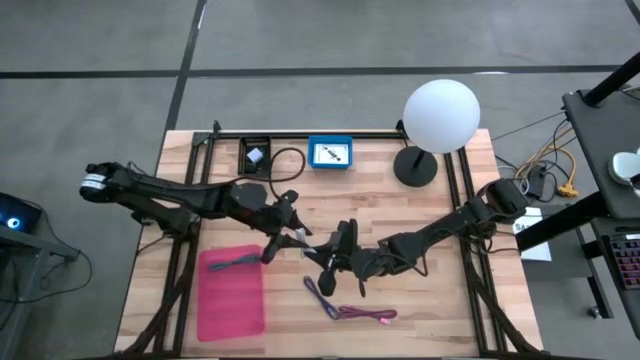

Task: Pick and place items into bin
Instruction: Put the white tied charger cable into the red bin

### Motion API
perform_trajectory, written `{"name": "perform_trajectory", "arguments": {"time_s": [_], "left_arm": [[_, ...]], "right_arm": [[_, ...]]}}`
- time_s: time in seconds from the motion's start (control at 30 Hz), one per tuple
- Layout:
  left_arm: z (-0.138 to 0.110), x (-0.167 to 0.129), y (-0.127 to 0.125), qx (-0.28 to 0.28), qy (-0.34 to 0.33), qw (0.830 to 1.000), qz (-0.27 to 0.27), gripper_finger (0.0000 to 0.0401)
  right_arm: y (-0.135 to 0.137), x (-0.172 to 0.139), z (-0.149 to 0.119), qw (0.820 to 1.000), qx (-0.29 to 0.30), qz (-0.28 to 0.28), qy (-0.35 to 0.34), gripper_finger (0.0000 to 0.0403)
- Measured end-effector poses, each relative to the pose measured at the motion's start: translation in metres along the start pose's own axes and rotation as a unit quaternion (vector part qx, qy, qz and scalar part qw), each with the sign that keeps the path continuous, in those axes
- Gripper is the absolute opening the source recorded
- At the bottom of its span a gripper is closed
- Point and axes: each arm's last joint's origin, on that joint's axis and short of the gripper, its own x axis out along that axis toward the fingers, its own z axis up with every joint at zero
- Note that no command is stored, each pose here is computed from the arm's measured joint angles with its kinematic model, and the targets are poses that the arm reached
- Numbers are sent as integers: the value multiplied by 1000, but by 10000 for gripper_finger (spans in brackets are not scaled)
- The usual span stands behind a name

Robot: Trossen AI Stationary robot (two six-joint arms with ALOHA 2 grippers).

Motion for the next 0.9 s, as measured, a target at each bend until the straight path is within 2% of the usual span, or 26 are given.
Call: {"name": "perform_trajectory", "arguments": {"time_s": [0.37, 0.5, 0.63, 0.77, 0.9], "left_arm": [[0, -3, -2, 1, 5, 1000, -16, 15], [-1, -3, -2, 0, 11, 1000, -22, 16], [-6, -6, -2, -9, 42, 999, -21, 16], [-17, -9, -1, -71, 103, 992, -6, 16], [-29, -19, -1, -139, 204, 969, 24, 17]], "right_arm": [[0, 1, 0, 1000, 1, 17, 12, 13], [-1, 1, -3, 999, 4, 17, 30, 28], [-4, 0, -13, 994, -7, 45, 104, 59], [-9, -3, -24, 983, -4, 43, 177, 83], [-17, -5, -32, 975, -1, 9, 221, 95]]}}
